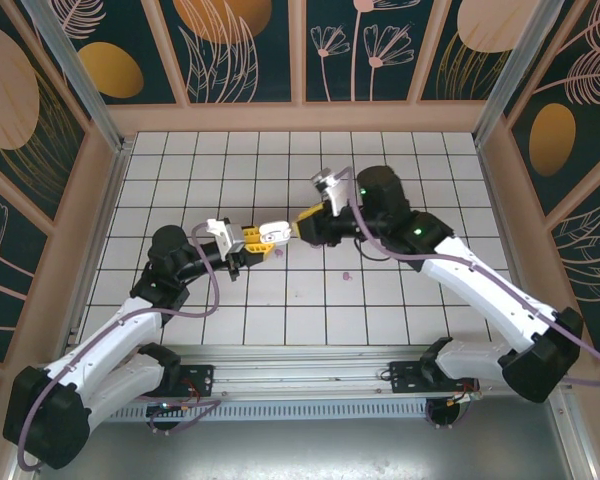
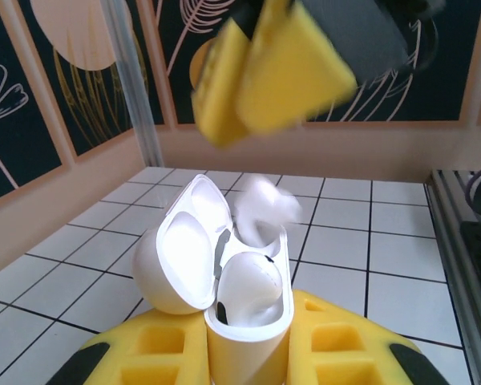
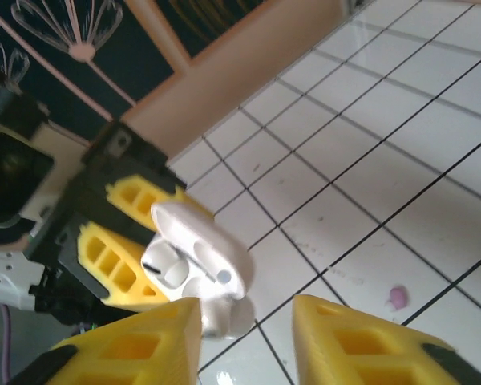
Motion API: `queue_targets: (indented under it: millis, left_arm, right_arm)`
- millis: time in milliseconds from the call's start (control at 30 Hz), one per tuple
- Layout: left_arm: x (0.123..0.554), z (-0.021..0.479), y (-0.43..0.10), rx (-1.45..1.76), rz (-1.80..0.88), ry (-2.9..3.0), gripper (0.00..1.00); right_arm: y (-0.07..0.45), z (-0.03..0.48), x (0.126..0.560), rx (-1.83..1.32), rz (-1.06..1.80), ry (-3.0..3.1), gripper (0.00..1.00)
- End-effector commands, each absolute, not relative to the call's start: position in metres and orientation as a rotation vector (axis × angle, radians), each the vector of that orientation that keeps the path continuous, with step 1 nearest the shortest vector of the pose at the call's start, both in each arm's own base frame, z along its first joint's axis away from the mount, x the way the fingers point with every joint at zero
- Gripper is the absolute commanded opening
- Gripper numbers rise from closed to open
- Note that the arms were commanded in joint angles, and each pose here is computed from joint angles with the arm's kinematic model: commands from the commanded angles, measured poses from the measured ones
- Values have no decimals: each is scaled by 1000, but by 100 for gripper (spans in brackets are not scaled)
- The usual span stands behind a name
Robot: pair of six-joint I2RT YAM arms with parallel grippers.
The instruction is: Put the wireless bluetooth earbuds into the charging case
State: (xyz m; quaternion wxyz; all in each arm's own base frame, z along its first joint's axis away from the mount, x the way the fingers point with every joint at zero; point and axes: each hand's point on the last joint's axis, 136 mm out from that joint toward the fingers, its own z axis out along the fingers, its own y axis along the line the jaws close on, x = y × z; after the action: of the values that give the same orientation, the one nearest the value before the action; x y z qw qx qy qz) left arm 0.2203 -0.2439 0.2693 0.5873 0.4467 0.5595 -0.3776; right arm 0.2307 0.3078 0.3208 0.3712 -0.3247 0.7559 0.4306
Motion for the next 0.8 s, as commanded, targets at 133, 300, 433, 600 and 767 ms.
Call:
queue_targets:
  millis: [133,300,433,600,767]
  left_arm:
    - [215,283,-251,1093,-932,1234,0]
    - [215,282,-253,1085,-965,1251,0]
    - [217,280,-253,1065,-981,1275,0]
    - [223,282,-254,1029,-998,1304,0]
    - [227,282,-255,1014,-1012,1322,0]
  right_arm:
    - [312,343,218,-898,1302,1841,39]
    - [314,331,216,-902,1323,1874,37]
    - [303,326,218,-845,1256,1908,32]
    - [296,303,219,-772,1195,2001,19]
    - [311,286,203,-812,1186,2038,12]
